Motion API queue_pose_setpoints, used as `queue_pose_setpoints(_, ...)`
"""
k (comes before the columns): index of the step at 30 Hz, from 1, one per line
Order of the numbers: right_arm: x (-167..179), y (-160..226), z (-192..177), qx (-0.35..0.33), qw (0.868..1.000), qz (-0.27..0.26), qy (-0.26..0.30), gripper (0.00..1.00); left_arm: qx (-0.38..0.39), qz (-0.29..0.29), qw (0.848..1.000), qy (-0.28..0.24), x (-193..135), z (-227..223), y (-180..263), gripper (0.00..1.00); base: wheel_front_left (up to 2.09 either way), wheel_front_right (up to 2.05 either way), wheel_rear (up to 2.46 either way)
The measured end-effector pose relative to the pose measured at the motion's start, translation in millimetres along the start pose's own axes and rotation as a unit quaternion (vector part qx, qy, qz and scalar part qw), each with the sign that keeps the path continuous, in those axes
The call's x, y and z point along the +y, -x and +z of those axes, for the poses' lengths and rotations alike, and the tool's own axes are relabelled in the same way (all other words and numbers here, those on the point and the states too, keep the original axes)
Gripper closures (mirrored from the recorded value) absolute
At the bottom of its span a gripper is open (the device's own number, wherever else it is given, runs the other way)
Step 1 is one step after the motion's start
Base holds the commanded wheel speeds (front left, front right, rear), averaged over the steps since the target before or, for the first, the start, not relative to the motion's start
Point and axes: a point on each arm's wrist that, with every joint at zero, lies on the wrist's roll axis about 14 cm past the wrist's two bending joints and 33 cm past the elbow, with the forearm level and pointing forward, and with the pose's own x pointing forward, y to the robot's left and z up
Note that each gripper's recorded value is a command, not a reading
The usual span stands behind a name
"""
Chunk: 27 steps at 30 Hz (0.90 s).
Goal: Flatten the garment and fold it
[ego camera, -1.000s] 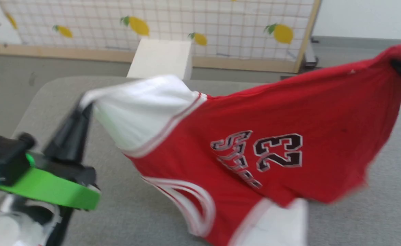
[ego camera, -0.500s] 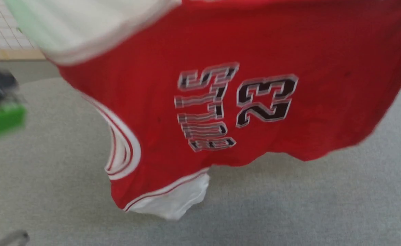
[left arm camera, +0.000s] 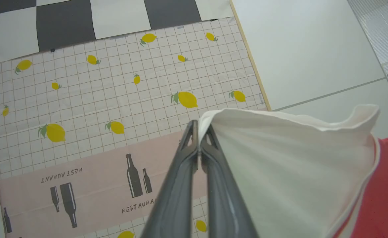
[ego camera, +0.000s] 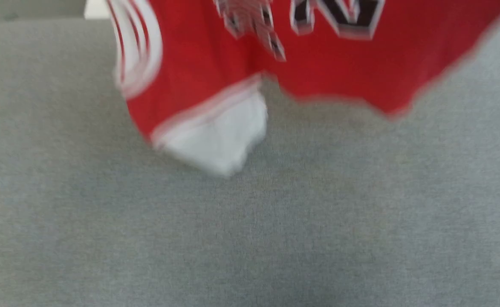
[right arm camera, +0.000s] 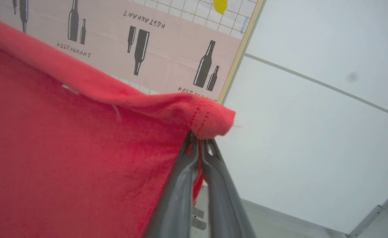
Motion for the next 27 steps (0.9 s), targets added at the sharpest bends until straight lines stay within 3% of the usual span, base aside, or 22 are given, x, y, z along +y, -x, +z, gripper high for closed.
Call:
queue_pose_setpoints(10,6.0,-81.3,-41.8,-0.018,1.000,-0.025,0.000,1.00,-0.035,0.058,0.998,0.002,30.8,-67.3,-54.5,1.00,0.00,0.00,0.00)
queue_pose_setpoints(15,23.0,-101.9,-85.7,-0.008,1.000,-0.017,0.001,1.00,0.009,0.054,0.998,0.007,23.0,-128.3,-52.2,1.00,0.00,0.00,0.00)
queue_pose_setpoints(21,82.8,-99.4,-163.4,0.040,0.998,0.038,-0.018,1.00,0.130,0.021,0.991,0.027,-10.9,-223.5,-0.7,1.00,0.00,0.00,0.00)
queue_pose_setpoints(27,142.5,-45.1,-235.6,0.120,0.987,0.105,-0.034,1.00,0.265,-0.014,0.961,0.074,-63.5,-286.6,99.6,1.00,0.00,0.00,0.00)
